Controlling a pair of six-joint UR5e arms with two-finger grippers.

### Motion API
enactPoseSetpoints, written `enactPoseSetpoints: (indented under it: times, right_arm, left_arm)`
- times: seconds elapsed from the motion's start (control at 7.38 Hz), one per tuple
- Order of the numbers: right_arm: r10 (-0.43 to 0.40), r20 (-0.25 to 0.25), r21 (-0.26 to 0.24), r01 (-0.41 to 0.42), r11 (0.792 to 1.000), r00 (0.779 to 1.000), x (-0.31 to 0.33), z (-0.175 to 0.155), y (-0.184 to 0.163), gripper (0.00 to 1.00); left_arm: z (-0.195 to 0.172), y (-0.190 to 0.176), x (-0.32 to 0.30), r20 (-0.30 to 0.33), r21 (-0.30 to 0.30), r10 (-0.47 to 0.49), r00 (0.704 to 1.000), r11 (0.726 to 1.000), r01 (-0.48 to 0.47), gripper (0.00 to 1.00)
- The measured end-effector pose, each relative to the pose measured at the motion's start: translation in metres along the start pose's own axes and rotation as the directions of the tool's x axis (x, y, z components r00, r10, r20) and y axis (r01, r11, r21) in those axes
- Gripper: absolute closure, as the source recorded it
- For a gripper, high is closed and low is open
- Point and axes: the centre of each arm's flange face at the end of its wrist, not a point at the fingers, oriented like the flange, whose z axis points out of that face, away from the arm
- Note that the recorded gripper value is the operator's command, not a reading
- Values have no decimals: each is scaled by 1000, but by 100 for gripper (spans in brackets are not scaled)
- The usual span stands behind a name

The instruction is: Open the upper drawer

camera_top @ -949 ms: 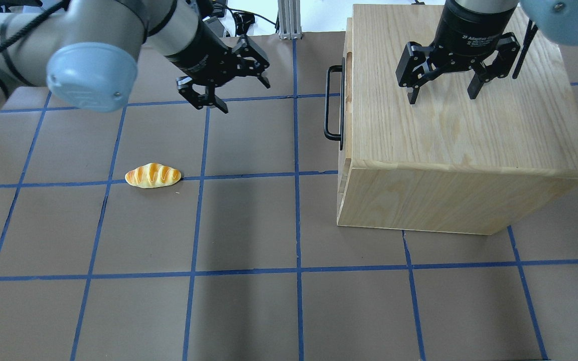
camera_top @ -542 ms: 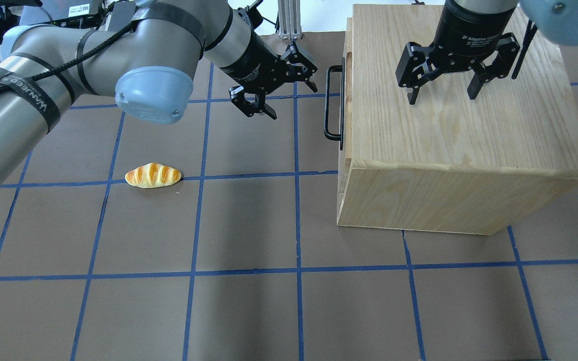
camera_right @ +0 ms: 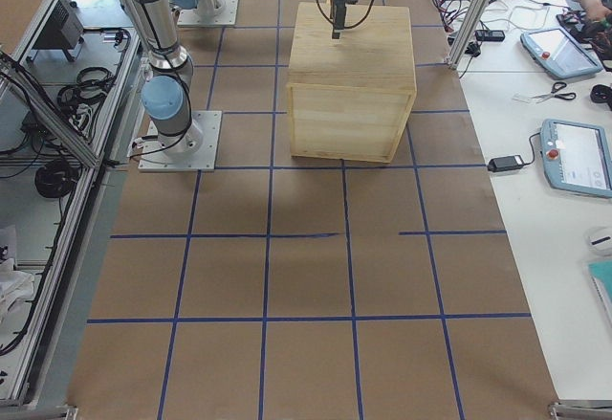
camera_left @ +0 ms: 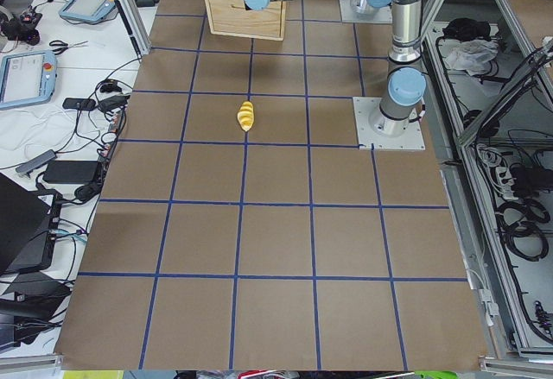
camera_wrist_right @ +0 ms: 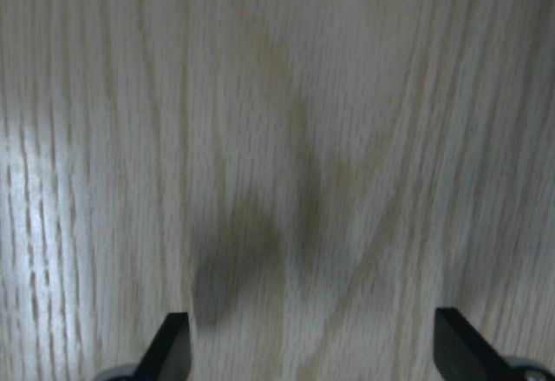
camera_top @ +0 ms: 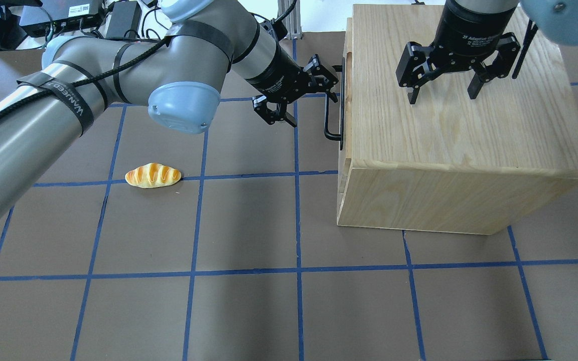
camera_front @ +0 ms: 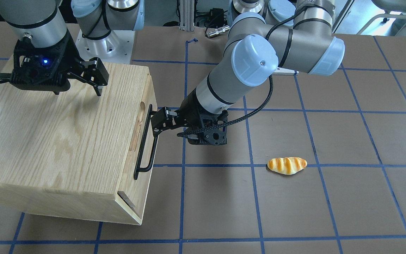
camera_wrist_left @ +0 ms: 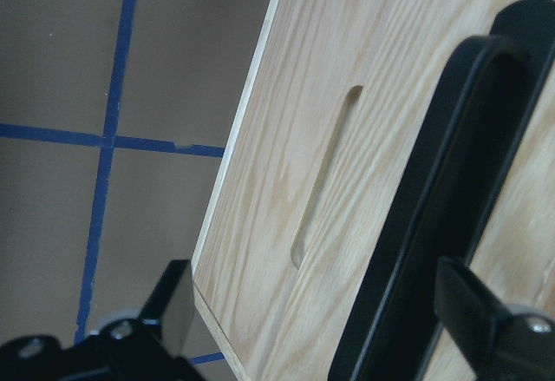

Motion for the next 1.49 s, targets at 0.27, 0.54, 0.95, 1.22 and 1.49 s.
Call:
enactPoseSetpoints:
  times: [0.27, 0.54, 0.95, 1.22, 1.49]
  right_arm:
    - [-1, 0, 0, 1, 1000, 1000, 0, 0, 0, 0]
    - [0, 0, 0, 0, 1000, 1000, 0, 0, 0, 0]
    - [0, 0, 0, 0, 1000, 1000, 0, 0, 0, 0]
    - [0, 0, 0, 0, 1000, 1000, 0, 0, 0, 0]
    - [-1, 0, 0, 1, 1000, 1000, 0, 0, 0, 0]
  left_arm:
    - [6, -1, 0, 2, -1, 15, 1000, 1000, -15, 0]
    - [9, -2, -1, 6, -4, 30, 1000, 1000, -30, 0]
    - [13, -3, -5, 23, -3, 53, 998, 999, -53, 0]
    - [11, -5, -12, 89, 19, 111, 990, 993, -113, 0]
    - [4, -5, -16, 145, 36, 162, 976, 985, -169, 0]
